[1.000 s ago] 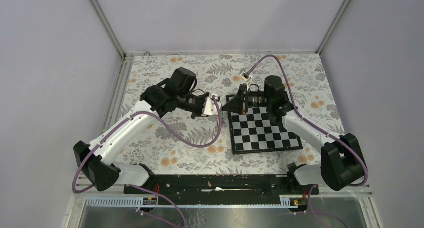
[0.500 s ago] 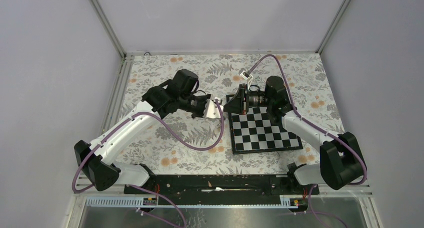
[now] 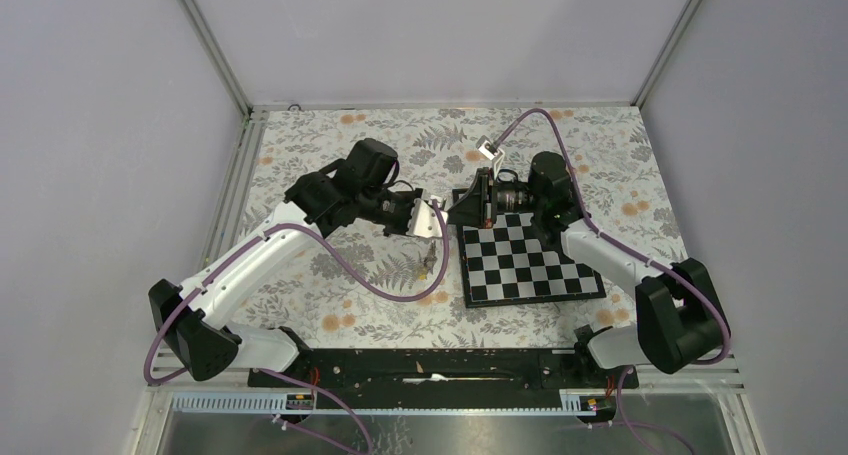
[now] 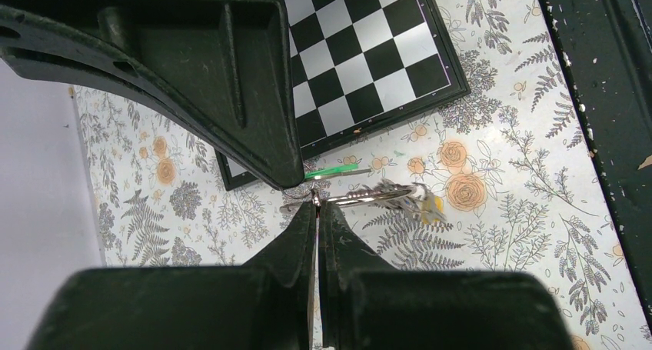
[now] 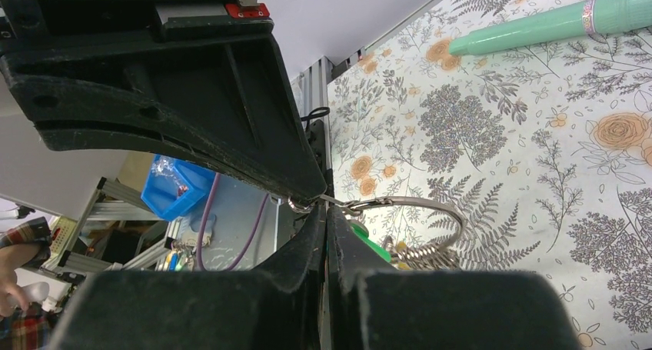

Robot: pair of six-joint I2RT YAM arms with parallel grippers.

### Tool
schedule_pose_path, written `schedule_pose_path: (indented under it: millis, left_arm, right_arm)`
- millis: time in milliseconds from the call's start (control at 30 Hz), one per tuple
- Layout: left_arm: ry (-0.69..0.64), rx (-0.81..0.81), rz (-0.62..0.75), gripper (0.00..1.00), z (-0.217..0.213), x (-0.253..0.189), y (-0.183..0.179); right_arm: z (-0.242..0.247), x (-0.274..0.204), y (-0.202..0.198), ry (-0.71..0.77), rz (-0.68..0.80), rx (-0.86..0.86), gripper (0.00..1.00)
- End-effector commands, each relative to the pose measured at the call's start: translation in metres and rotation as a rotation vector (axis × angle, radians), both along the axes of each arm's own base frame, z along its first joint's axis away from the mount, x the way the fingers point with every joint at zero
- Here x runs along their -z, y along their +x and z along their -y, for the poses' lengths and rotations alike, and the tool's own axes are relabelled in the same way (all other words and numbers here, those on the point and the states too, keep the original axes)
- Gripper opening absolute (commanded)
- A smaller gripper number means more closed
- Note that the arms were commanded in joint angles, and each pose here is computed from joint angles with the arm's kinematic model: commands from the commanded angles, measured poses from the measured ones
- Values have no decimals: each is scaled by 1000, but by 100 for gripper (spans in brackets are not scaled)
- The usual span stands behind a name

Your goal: Put the keys on the keyring

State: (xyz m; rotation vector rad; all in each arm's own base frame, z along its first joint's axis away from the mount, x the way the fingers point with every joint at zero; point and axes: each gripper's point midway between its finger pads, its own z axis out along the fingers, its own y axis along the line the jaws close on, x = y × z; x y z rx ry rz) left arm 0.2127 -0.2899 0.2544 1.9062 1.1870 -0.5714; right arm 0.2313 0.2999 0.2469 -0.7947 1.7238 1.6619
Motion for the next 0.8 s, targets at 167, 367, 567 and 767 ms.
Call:
schedule_pose_path:
  millis: [167, 367, 567, 767]
  left_arm:
    - [-39, 27, 48, 0, 8, -14, 3]
    - [-38, 23, 56, 0, 7, -16, 4]
    - [-37, 22, 65, 0, 7, -17, 5]
    - [-42, 22, 62, 0, 8, -19, 5]
  right_arm:
    - [-3, -7, -3, 30, 26, -35, 0]
    - [-3, -6, -6, 31, 26, -51, 0]
    - [-3, -5, -9, 31, 29, -68, 0]
    - [-4, -5, -12, 29, 31, -82, 0]
